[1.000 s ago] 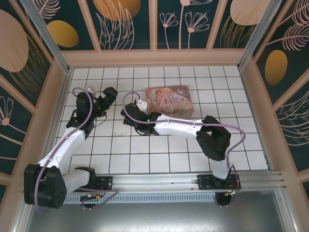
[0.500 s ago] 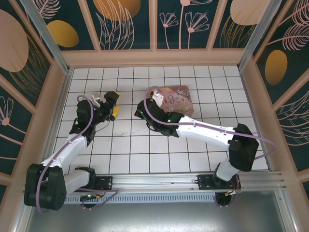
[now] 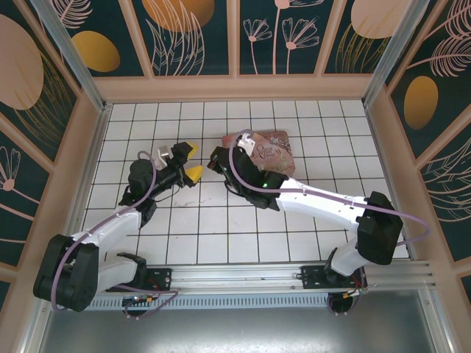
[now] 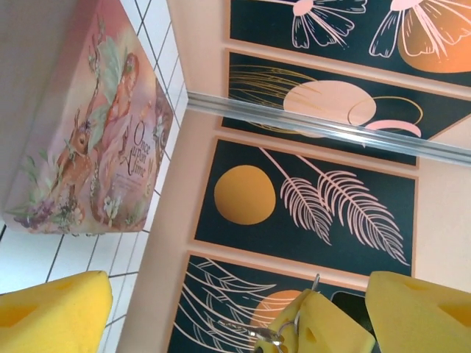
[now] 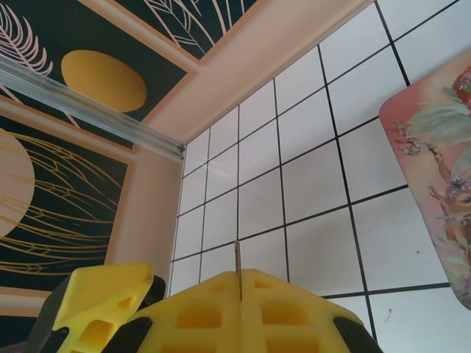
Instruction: Unlock a padlock with a key
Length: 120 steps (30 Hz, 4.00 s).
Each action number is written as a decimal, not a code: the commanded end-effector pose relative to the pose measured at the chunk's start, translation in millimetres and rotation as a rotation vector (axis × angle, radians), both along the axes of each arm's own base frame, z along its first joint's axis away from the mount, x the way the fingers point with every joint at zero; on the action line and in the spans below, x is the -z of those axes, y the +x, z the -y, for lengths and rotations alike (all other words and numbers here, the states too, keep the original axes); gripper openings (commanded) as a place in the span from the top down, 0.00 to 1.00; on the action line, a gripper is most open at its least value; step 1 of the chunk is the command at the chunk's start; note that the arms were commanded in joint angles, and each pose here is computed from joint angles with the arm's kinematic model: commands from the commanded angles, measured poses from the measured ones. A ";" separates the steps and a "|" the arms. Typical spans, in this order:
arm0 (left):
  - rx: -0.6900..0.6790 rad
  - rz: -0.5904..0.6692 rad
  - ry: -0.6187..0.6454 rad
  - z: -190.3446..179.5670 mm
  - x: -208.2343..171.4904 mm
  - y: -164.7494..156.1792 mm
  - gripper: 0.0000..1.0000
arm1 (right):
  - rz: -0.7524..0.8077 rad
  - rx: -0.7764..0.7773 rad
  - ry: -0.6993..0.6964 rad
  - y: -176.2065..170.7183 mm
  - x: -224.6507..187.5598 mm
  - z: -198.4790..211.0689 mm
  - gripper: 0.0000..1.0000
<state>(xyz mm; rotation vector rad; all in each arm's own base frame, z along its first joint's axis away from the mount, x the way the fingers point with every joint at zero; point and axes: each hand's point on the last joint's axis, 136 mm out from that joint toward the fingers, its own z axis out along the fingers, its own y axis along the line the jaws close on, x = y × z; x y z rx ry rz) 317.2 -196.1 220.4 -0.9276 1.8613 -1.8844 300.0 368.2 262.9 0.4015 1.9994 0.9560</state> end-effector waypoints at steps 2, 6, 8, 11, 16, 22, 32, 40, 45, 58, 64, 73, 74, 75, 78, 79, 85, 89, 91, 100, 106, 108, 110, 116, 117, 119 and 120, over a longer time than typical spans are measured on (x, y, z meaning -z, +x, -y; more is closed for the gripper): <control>0.013 0.007 -0.118 4.0 -20.2 -2.7 0.14 | 0.054 0.008 0.068 2.8 -15.4 -0.4 1.00; 0.035 -0.007 -0.144 9.4 -21.9 -3.6 0.16 | 0.058 0.001 0.092 5.0 -11.9 -6.6 1.00; 0.042 -0.014 -0.145 11.8 -20.6 -4.1 0.16 | 0.060 -0.006 0.098 6.1 -11.6 -10.6 1.00; 0.044 -0.024 -0.150 13.0 -18.9 -4.2 0.17 | 0.059 -0.018 0.112 6.7 -10.5 -17.3 1.00; 0.040 -0.024 -0.178 13.9 -23.1 -1.7 0.19 | 0.054 -0.042 0.114 7.0 -6.4 -29.8 1.00; 0.051 -0.021 -0.185 17.7 -25.9 0.1 0.21 | 0.055 -0.068 0.122 8.0 0.8 -42.6 1.00; 0.047 -0.043 -0.174 17.7 -12.5 1.2 0.19 | 0.074 -0.075 0.128 9.5 -4.5 -45.6 1.00; 0.048 -0.050 -0.171 19.1 -8.6 4.2 0.16 | 0.082 -0.087 0.124 9.2 -5.4 -47.3 1.00; 0.044 -0.044 -0.181 19.2 -11.9 6.7 0.21 | 0.056 -0.090 0.128 5.7 10.7 -44.9 1.00; 0.036 -0.046 -0.186 18.3 -9.9 7.4 0.33 | 0.034 -0.099 0.131 -1.5 26.2 -39.9 1.00; 0.028 -0.053 -0.181 17.2 -6.2 7.8 0.40 | 0.041 -0.096 0.133 -1.8 24.0 -38.0 1.00; 0.024 -0.055 -0.176 16.7 -4.8 7.7 0.50 | 0.038 -0.085 0.132 -1.3 25.7 -35.9 1.00; 0.023 -0.056 -0.176 16.5 -4.4 7.6 0.51 | 0.038 -0.081 0.132 -1.1 25.5 -34.7 1.00; 0.022 -0.058 -0.174 16.2 -3.6 7.7 0.52 | 0.037 -0.078 0.131 -0.8 26.4 -34.0 1.00; 0.022 -0.057 -0.173 16.3 -4.1 7.5 0.57 | 0.035 -0.069 0.134 -1.1 27.2 -31.4 1.00; 0.022 -0.058 -0.172 16.4 -3.8 7.4 0.58 | 0.035 -0.068 0.135 -1.1 27.3 -31.1 1.00; 0.018 -0.059 -0.168 15.8 -3.3 7.5 0.66 | 0.034 -0.062 0.138 -0.4 28.1 -30.8 1.00; 0.015 -0.062 -0.161 15.5 -2.3 7.8 0.71 | 0.036 -0.058 0.139 -0.1 27.2 -30.1 1.00; 0.015 -0.062 -0.158 15.7 -2.1 7.8 0.71 | 0.035 -0.059 0.140 -0.2 27.2 -30.3 1.00; 0.007 -0.072 -0.144 14.5 3.5 7.9 0.72 | 0.039 -0.056 0.141 -0.8 25.5 -27.8 1.00; -0.002 -0.077 -0.135 13.3 5.9 8.4 0.79 | 0.036 -0.049 0.144 -1.6 27.3 -24.8 1.00; -0.006 -0.079 -0.130 12.8 7.0 8.7 0.78 | 0.037 -0.047 0.145 -1.7 27.1 -23.7 1.00; -0.009 -0.081 -0.126 12.5 8.1 8.9 0.78 | 0.037 -0.046 0.147 -2.1 26.7 -22.8 1.00; -0.018 -0.085 -0.116 11.3 10.2 9.8 0.77 | 0.041 -0.042 0.151 -3.3 24.7 -19.5 1.00; -0.017 -0.085 -0.115 11.5 10.7 9.6 0.77 | 0.042 -0.041 0.153 -3.2 24.2 -19.1 1.00; -0.017 -0.083 -0.113 11.7 10.2 10.0 0.78 | 0.042 -0.042 0.155 -3.3 23.7 -19.4 1.00; -0.017 -0.084 -0.113 11.7 10.4 10.0 0.78 | 0.045 -0.044 0.156 -3.6 22.7 -19.9 1.00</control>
